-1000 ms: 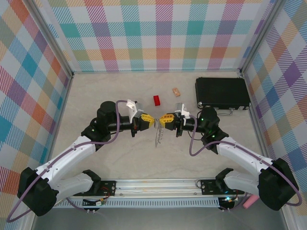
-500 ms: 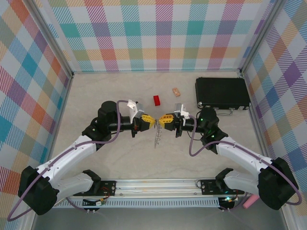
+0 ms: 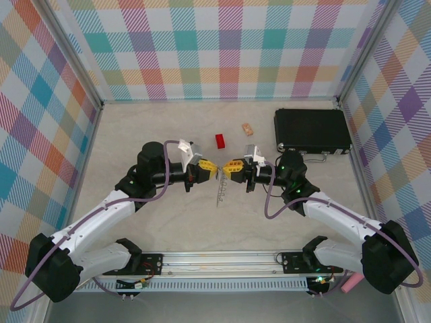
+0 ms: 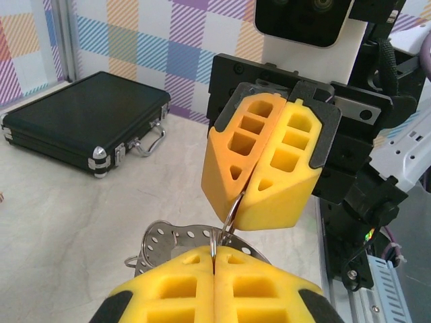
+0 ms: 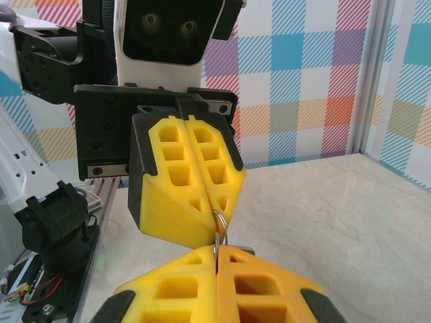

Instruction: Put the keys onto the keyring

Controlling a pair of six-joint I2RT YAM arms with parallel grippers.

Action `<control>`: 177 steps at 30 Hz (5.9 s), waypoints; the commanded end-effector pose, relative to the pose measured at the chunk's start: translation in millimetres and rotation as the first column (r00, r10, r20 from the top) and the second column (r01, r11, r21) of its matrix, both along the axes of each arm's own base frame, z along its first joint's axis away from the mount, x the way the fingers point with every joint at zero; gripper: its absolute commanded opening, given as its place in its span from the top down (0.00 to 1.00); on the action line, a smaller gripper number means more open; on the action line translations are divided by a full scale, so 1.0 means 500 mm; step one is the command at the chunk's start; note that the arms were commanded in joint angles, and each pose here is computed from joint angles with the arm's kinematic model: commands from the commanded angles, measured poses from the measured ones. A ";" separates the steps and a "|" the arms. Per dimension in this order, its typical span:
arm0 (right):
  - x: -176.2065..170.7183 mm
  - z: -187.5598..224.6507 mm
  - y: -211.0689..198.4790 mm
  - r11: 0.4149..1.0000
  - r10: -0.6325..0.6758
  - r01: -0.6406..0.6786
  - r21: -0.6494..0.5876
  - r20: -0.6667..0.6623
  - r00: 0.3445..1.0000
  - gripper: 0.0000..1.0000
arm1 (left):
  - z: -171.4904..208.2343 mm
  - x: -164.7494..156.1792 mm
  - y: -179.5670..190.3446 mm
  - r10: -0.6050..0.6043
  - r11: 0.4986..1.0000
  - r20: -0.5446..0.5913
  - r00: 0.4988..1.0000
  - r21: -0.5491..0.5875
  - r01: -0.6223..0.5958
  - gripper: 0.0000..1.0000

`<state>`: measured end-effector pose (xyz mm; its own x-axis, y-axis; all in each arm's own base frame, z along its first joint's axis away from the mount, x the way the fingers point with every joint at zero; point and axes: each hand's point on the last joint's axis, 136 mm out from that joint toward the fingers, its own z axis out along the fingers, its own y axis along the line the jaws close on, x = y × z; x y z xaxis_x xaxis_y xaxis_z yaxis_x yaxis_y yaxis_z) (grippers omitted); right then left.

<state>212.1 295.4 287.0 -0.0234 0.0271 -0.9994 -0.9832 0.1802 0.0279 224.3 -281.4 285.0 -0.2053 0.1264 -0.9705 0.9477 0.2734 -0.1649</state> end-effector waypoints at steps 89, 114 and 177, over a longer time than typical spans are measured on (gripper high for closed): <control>-0.001 -0.071 0.021 0.989 -0.005 -0.004 -0.148 -0.065 0.998 1.00 | -0.063 0.001 -0.018 -0.111 0.930 0.588 0.801 0.345 -0.124 1.00; -0.002 -0.073 0.021 0.989 -0.004 -0.005 -0.147 -0.064 0.998 1.00 | -0.054 0.004 -0.004 -0.065 0.931 0.620 0.782 0.320 -0.176 1.00; -0.007 -0.088 0.034 0.984 0.017 -0.025 -0.179 -0.045 0.999 1.00 | -0.055 0.011 -0.002 -0.074 0.916 0.615 0.785 0.354 -0.191 1.00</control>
